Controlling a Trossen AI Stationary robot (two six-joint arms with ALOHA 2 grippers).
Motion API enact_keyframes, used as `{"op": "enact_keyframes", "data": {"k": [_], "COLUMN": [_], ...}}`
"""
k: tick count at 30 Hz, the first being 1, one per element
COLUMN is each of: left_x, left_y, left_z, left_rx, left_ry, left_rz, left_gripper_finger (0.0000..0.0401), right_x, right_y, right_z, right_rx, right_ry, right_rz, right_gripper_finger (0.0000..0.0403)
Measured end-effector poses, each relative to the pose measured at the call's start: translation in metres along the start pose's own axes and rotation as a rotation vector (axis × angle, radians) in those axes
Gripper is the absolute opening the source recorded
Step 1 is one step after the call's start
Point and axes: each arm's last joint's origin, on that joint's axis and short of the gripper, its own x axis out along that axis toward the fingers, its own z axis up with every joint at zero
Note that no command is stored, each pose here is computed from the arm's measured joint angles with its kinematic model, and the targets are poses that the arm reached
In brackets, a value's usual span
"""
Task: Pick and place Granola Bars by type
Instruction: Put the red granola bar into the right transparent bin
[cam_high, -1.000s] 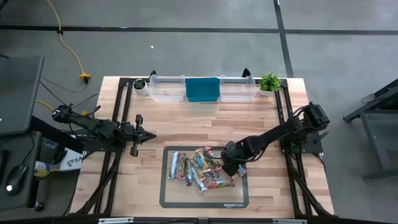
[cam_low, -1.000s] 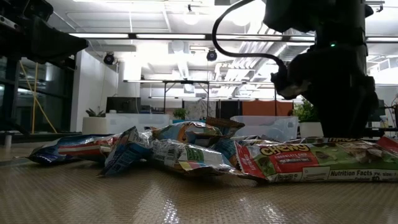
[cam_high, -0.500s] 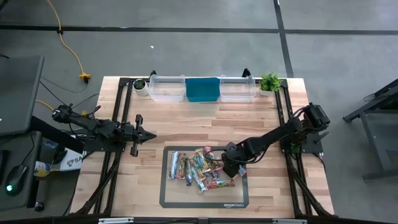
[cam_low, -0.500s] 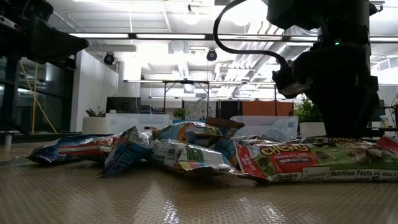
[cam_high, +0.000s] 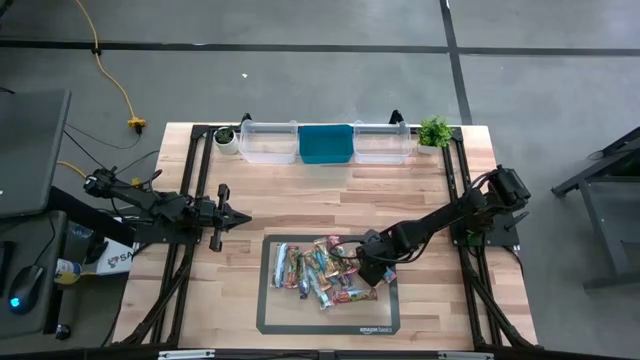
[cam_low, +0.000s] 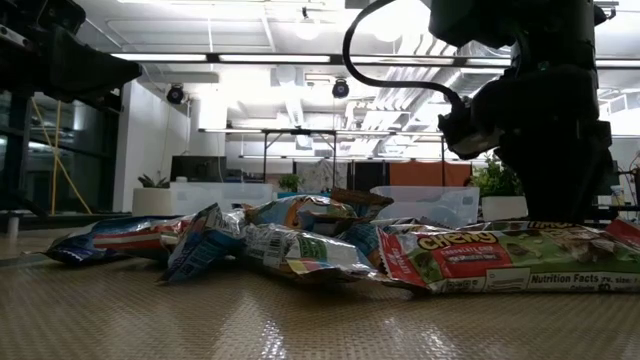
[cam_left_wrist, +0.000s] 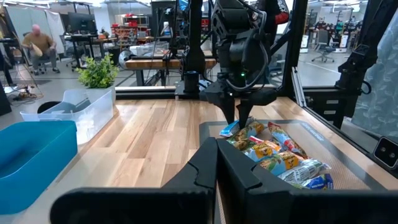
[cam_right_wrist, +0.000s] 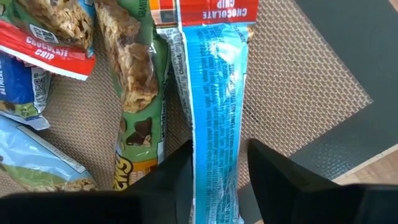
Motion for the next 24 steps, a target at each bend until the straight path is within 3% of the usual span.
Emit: {"op": "enact_keyframes", "data": {"k": [24], "left_x": [0.0], "left_y": [0.0], "left_z": [0.0], "left_rx": [0.0], "left_ry": [0.0], "left_rz": [0.0], "left_gripper_finger": [0.0001], "right_x": [-0.0012], "right_y": [0.0031], "right_z": [0.0008], "right_rx": [0.006], "right_ry": [0.025], "right_rz": [0.045], "right_gripper_finger": [0.0051]}}
